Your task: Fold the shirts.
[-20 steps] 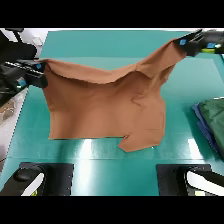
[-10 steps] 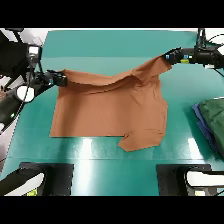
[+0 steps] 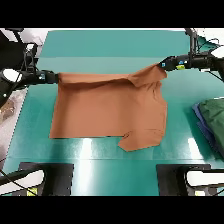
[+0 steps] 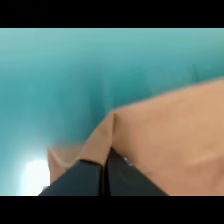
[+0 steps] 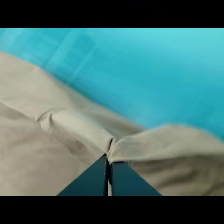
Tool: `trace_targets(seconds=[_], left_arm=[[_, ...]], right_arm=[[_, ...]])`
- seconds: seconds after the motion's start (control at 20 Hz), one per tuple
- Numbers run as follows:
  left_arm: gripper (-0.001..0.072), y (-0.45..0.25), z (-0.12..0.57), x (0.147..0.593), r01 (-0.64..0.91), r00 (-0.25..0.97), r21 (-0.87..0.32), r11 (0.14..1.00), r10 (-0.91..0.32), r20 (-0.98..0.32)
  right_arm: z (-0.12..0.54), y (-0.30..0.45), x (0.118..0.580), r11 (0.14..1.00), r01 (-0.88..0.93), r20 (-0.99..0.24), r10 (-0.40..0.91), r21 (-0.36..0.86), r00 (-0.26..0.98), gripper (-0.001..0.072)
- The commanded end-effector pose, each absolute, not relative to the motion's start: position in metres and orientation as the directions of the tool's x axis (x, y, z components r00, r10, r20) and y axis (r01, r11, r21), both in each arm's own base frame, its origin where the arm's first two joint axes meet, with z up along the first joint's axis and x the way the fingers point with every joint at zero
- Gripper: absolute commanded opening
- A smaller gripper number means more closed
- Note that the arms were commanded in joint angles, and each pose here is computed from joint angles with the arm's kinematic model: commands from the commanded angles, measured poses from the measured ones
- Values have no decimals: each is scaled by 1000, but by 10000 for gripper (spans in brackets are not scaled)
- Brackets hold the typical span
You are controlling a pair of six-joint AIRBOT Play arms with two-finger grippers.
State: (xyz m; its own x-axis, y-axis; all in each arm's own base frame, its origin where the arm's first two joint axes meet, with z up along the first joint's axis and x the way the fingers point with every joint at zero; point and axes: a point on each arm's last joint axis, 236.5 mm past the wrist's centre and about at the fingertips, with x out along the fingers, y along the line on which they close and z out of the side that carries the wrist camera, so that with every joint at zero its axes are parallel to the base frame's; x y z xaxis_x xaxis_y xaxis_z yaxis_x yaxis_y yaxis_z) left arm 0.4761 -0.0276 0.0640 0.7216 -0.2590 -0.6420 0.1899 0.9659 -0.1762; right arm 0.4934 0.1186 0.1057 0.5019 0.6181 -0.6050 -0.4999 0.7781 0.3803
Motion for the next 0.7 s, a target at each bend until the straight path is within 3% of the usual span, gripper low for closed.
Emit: trace_targets(seconds=[0.0,0.35,0.65], left_arm=[[20,-33,47,447,228,596,-279,933,-360,-717],[19,-35,33,438,225,566,-288,931,-366,-739],[19,-31,-6,422,205,464,-291,935,-354,-812]], right_arm=[[78,117,473,786,-423,-677,609,450,413,20],[12,117,437,791,-314,-737,607,525,297,20],[24,108,438,802,-315,-734,594,507,330,20]])
